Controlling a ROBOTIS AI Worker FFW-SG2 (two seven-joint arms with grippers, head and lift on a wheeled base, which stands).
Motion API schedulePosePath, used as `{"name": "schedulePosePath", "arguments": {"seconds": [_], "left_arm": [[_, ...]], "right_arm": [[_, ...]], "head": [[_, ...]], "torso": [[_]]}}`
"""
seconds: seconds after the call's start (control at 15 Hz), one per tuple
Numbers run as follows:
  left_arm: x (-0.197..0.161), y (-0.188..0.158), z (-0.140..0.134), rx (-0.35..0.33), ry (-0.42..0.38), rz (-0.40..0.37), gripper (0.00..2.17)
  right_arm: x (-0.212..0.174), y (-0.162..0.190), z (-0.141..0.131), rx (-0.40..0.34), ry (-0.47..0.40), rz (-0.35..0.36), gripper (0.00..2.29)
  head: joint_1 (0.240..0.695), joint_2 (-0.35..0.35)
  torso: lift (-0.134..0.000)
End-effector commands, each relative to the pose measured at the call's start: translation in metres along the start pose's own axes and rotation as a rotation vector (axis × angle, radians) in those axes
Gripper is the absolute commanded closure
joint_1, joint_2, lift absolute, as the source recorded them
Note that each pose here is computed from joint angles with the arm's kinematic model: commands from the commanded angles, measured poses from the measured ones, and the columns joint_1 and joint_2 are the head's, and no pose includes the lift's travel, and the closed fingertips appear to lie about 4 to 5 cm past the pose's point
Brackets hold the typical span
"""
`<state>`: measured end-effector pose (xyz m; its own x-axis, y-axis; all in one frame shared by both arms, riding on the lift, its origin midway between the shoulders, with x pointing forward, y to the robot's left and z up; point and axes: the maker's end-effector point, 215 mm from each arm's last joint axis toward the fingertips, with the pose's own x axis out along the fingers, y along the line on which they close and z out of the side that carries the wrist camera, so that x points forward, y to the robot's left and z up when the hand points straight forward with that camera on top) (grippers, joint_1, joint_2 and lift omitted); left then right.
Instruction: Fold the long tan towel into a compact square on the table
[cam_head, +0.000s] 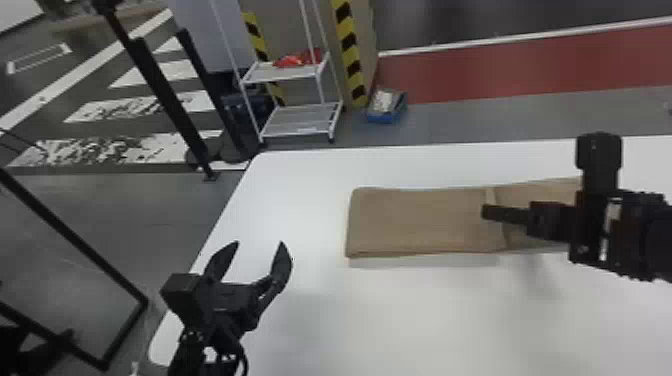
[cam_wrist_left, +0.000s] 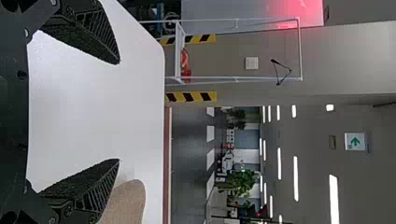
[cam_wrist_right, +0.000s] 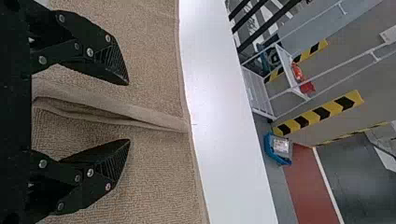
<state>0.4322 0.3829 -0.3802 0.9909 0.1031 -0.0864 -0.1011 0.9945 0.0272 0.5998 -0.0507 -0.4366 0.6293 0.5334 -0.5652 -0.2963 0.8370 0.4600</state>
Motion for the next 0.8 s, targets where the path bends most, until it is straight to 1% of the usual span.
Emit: {"name": "schedulePosePath", "arguments": {"seconds": [0.0, 0.07, 0.2, 0.27, 0.73], "left_arm": [[-0.0001, 0.0001, -0.0008, -0.002, 0.001, 0.0, 0.15], [-0.0001, 0.0001, -0.0008, -0.002, 0.001, 0.0, 0.15], [-0.0001, -0.0006, -0.0017, -0.006, 0.003, -0.001, 0.15], [-0.0002, 0.0, -0.0022, -0.006, 0.002, -0.001, 0.15], [-0.001, 0.0008, -0.0051, -0.004, 0.006, 0.0, 0.15]], "right_arm": [[0.0043, 0.0009, -0.0011, -0.001, 0.002, 0.008, 0.54], [0.0063, 0.0033, -0.0032, -0.005, 0.006, 0.014, 0.64], [0.0076, 0.0089, -0.001, -0.016, 0.003, 0.025, 0.65], [0.0079, 0.009, -0.0009, -0.019, 0.004, 0.024, 0.75], [0.0088, 0.0061, -0.0045, -0.015, 0.013, 0.019, 0.77]], "head": [[0.695, 0.342], [0.695, 0.342], [0.695, 0.345], [0.695, 0.349], [0.695, 0.35]], "torso": [[-0.123], [-0.123], [-0.123], [-0.123], [-0.123]]}}
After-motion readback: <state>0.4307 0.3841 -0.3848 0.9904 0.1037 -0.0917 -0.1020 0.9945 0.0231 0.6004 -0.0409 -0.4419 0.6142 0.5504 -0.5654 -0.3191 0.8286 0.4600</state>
